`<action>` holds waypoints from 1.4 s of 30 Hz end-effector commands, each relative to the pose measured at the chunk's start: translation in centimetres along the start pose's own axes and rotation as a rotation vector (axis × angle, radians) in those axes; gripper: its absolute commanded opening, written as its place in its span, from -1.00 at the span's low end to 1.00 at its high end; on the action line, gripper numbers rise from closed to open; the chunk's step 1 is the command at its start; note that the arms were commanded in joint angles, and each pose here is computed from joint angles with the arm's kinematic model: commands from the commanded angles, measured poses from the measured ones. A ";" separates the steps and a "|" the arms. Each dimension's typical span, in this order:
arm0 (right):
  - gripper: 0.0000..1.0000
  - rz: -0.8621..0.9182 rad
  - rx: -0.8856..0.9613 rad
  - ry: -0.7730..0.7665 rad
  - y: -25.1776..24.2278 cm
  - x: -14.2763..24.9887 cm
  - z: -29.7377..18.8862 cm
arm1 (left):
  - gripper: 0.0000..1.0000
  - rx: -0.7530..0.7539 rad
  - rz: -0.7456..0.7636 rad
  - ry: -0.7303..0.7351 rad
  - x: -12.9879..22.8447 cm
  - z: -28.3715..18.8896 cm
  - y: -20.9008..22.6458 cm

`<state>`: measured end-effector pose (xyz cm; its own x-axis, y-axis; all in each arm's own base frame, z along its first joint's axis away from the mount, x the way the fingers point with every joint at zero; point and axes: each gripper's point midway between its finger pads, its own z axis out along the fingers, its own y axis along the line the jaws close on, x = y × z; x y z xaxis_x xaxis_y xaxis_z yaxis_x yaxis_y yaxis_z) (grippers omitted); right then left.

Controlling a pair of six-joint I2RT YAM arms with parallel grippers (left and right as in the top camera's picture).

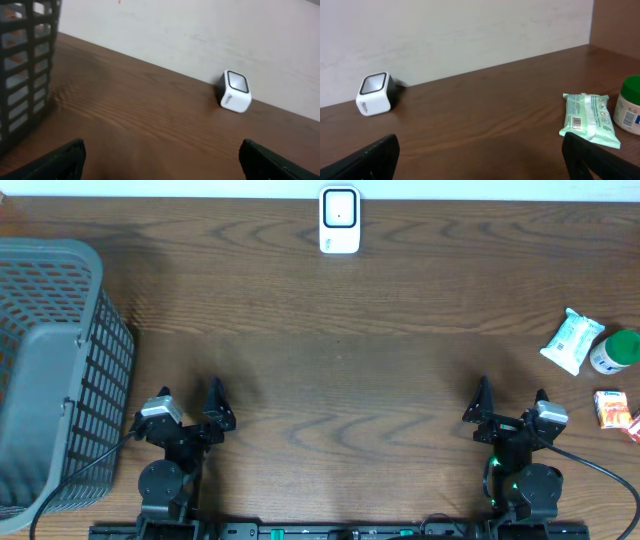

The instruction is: Scan the item barcode

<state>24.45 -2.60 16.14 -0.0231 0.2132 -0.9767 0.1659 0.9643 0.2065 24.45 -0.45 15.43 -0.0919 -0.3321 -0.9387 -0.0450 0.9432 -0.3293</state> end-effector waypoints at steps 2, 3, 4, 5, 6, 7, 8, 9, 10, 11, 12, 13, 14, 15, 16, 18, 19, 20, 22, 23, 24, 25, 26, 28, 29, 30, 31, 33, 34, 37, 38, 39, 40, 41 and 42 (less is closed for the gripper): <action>0.98 -0.013 0.006 -0.002 -0.2 0.0 0.0 | 0.96 0.057 0.010 0.078 2.2 0.0 -0.9; 0.99 -0.013 0.006 -0.002 -0.2 0.0 0.0 | 0.95 0.060 0.012 0.078 2.2 0.0 -1.0; 0.98 -0.013 0.005 -0.003 -0.2 0.0 0.0 | 0.95 0.059 0.014 0.078 2.3 0.0 -1.0; 0.98 -0.013 0.006 -0.002 -0.2 0.0 0.0 | 0.96 0.067 0.022 0.081 2.4 0.0 -1.2; 0.99 -0.013 0.006 -0.002 -0.2 0.0 0.0 | 0.96 0.073 0.034 0.082 2.4 -0.1 -1.4; 0.98 -0.013 0.006 -0.002 -0.2 0.0 0.0 | 0.96 0.076 0.039 0.083 2.4 -0.1 -1.4; 0.99 -0.013 0.006 -0.003 -0.2 0.0 0.0 | 0.96 0.076 0.038 0.082 2.4 -0.1 -1.4; 0.99 -0.013 0.006 -0.002 -0.2 0.0 0.0 | 0.96 0.076 0.038 0.083 2.4 -0.1 -1.4; 0.98 -0.013 0.006 -0.003 -0.2 0.0 0.0 | 0.96 0.076 0.038 0.083 2.4 -0.1 -1.4; 0.99 -0.013 0.006 -0.002 -0.2 0.0 0.0 | 0.96 0.076 0.038 0.083 2.4 -0.1 -1.4; 0.99 -0.013 0.006 -0.002 -0.2 0.0 0.0 | 0.96 0.076 0.038 0.083 2.4 -0.1 -1.4; 0.99 -0.013 0.005 -0.002 -0.2 0.0 0.0 | 0.96 0.076 0.038 0.084 2.5 -0.1 -1.4; 0.99 -0.013 0.006 -0.003 -0.2 0.0 0.0 | 0.96 0.075 0.038 0.084 2.5 -0.1 -1.4; 0.99 -0.013 0.006 -0.002 -0.2 0.0 0.0 | 0.96 0.075 0.038 0.084 2.5 -0.1 -1.4; 0.98 -0.013 0.006 -0.003 -0.2 0.0 0.0 | 0.96 0.075 0.038 0.085 2.5 -0.1 -1.4; 0.99 -0.013 0.006 -0.003 -0.2 0.0 0.0 | 0.96 0.075 0.038 0.085 2.5 -0.1 -1.4; 0.98 -0.013 0.006 -0.002 -0.2 0.0 0.0 | 0.96 0.075 0.038 0.085 2.5 -0.1 -1.4; 0.98 -0.013 0.006 -0.002 -0.2 0.0 0.0 | 0.96 0.075 0.038 0.085 2.5 -0.1 -1.4; 0.98 -0.013 0.006 -0.003 -0.2 0.0 0.0 | 0.96 0.075 0.039 0.085 2.5 -0.1 -1.4; 0.98 -0.013 0.006 -0.002 -0.2 0.0 0.0 | 0.96 0.075 0.038 0.085 2.5 -0.1 -1.4; 0.98 -0.013 0.006 -0.003 -0.2 0.0 0.0 | 0.96 0.075 0.038 0.085 2.5 -0.1 -1.4; 0.98 -0.013 0.006 -0.003 -0.2 0.0 0.0 | 0.96 0.075 0.039 0.085 2.5 -0.1 -1.4; 0.99 -0.013 0.006 -0.002 -0.2 0.0 0.0 | 0.96 0.075 0.038 0.085 2.5 -0.1 -1.4; 0.99 -0.013 0.006 -0.002 -0.2 0.0 0.0 | 0.96 0.075 0.038 0.085 2.5 -0.1 -1.4; 0.98 -0.013 0.006 -0.002 -0.2 0.0 0.0 | 0.96 0.075 0.039 0.085 2.5 -0.1 -1.4; 0.98 -0.013 0.006 -0.002 -0.2 0.0 0.0 | 0.96 0.075 0.038 0.085 2.5 -0.1 -1.4; 0.99 -0.013 0.006 -0.003 -0.2 0.0 0.0 | 0.96 0.075 0.038 0.085 2.5 -0.1 -1.4; 0.99 -0.013 0.006 -0.002 -0.2 0.0 0.0 | 0.96 0.075 0.038 0.085 2.5 -0.1 -1.4; 0.99 -0.013 0.006 -0.002 -0.2 0.0 0.0 | 0.96 0.075 0.038 0.085 2.5 -0.1 -1.4; 0.99 -0.013 0.006 -0.002 -0.2 0.0 0.0 | 0.96 0.075 0.038 0.085 2.5 -0.1 -1.4; 0.98 -0.013 0.006 -0.002 -0.2 0.0 0.0 | 0.96 0.075 0.039 0.085 2.5 -0.1 -1.4; 0.99 -0.013 0.006 -0.003 -0.2 0.0 0.0 | 0.96 0.075 0.038 0.085 2.5 -0.1 -1.4; 0.99 -0.013 0.006 -0.002 -0.2 0.0 0.0 | 0.96 0.075 0.038 0.085 2.5 -0.1 -1.4; 0.99 -0.013 0.006 -0.002 -0.2 0.0 0.0 | 0.96 0.075 0.039 0.085 2.5 -0.1 -1.4; 0.98 -0.013 0.006 -0.002 -0.2 0.0 0.0 | 0.95 0.075 0.038 0.085 2.5 -0.1 -1.4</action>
<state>24.45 -2.60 16.14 -0.0231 0.2132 -0.9767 0.1659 0.9643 0.2065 24.31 -2.66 15.36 -0.1295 -0.3223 -0.9377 0.0504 0.9423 -0.3309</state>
